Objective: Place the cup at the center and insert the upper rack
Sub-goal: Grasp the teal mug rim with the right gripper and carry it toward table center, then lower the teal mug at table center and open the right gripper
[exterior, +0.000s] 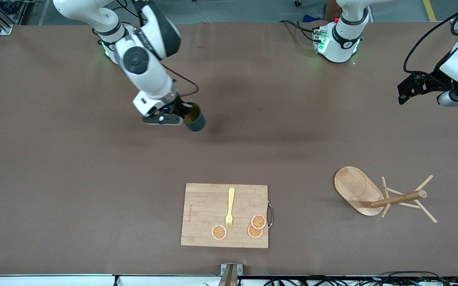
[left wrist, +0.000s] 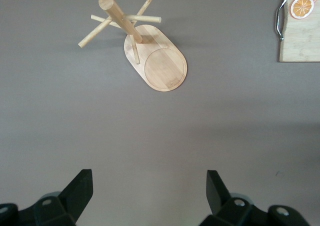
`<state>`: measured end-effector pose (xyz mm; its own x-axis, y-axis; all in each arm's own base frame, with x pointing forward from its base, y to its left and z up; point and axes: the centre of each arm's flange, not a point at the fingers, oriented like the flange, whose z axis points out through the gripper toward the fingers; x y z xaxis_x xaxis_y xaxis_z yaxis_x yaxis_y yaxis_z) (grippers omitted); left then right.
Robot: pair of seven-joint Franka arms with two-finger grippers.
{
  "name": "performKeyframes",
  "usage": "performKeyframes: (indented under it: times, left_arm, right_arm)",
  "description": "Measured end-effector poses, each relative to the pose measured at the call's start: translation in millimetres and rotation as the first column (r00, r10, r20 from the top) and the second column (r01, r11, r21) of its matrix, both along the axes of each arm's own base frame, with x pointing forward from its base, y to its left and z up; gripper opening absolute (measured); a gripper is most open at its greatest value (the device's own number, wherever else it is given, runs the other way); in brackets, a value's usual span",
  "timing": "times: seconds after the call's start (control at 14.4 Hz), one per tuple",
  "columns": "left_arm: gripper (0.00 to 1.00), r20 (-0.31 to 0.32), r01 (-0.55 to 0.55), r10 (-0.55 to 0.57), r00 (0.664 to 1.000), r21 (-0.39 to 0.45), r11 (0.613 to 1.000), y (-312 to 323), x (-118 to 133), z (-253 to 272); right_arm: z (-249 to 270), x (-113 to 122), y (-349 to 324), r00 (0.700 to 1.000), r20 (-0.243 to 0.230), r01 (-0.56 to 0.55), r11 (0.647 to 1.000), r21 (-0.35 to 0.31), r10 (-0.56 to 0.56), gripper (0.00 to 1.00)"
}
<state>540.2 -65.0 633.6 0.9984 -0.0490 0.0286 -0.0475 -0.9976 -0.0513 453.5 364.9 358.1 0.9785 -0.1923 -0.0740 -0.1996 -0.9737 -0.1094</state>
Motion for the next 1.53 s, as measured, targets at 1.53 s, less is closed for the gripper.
performKeyframes:
  times: [1.53]
  left_arm:
    - [1.0,0.011,-0.11,0.11,0.994,-0.007,0.994,16,7,-4]
  right_arm:
    - [-107,-10,175,0.988,0.029,-0.149,0.985,-0.082,0.152,0.04]
